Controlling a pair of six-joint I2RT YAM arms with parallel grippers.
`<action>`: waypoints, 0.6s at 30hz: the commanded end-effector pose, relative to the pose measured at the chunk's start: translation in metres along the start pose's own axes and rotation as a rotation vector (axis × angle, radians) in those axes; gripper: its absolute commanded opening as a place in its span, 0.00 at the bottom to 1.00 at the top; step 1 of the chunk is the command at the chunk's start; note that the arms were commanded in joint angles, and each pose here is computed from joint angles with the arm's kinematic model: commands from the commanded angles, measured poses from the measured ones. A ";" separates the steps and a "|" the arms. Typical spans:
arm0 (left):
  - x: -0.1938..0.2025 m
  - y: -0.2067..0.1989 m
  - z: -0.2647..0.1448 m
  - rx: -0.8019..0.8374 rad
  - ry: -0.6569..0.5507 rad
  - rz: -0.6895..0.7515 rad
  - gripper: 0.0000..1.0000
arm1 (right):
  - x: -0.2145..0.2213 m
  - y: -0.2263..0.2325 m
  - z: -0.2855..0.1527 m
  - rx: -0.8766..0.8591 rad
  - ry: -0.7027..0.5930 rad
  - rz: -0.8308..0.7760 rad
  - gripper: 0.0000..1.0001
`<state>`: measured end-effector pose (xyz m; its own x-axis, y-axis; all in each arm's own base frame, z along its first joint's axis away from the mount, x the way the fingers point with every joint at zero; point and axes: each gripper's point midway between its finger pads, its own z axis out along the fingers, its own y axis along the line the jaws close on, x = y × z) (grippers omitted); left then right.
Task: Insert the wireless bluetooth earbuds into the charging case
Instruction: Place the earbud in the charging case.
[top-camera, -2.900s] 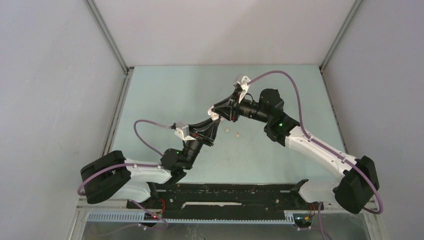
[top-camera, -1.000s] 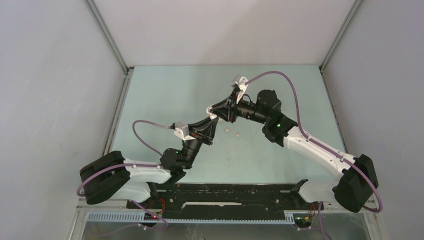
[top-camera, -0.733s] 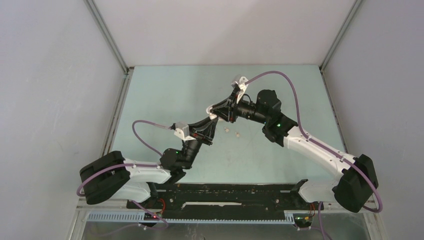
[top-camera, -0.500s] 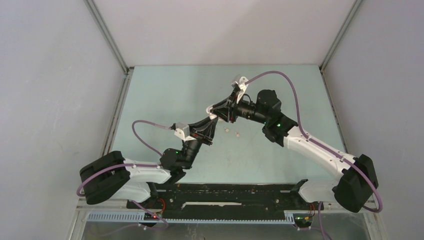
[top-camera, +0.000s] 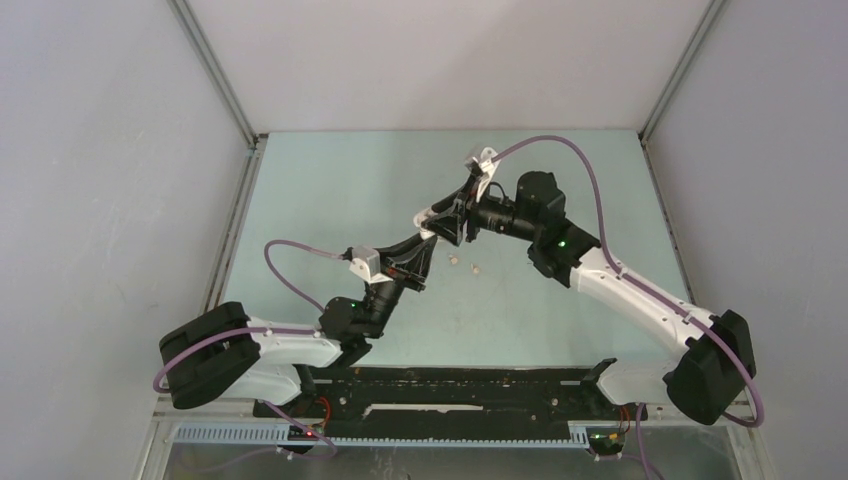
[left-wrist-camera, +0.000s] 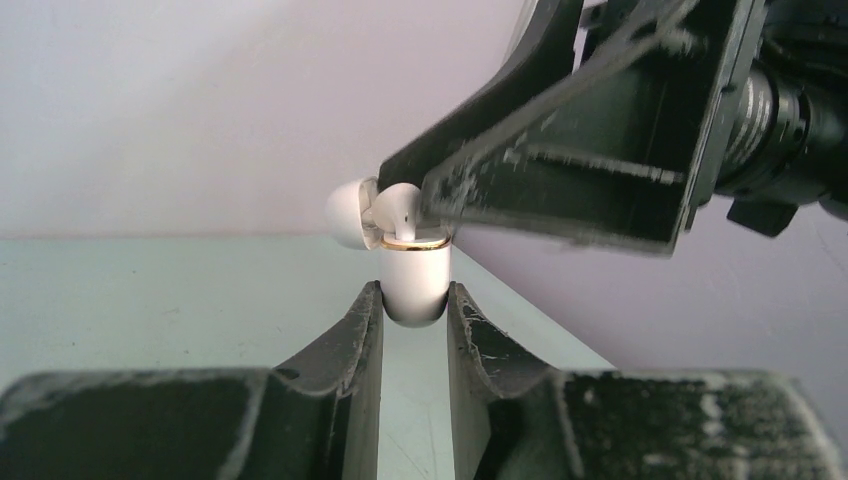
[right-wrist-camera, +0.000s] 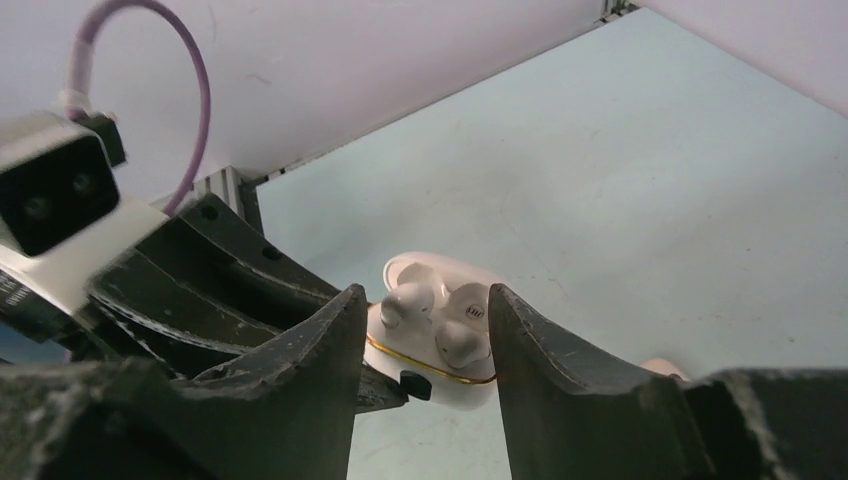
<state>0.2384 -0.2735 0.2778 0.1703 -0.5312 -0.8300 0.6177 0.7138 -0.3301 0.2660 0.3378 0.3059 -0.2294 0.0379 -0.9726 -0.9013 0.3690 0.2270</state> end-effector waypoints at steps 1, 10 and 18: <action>-0.014 -0.003 0.001 0.032 -0.058 0.015 0.00 | -0.052 0.006 -0.014 -0.052 -0.057 0.004 0.51; -0.002 -0.022 -0.005 0.185 -0.025 0.107 0.00 | -0.059 -0.013 -0.069 -0.163 -0.003 0.012 0.60; 0.025 -0.050 -0.022 0.406 0.044 0.172 0.00 | 0.007 0.009 -0.104 -0.372 0.179 -0.125 0.37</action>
<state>0.2138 -0.3038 0.2532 0.1941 -0.3918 -0.8993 0.7727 0.6258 -0.1058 0.2588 0.2537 0.3132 -0.2640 -0.0869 -0.9606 -0.9542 0.1691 0.2469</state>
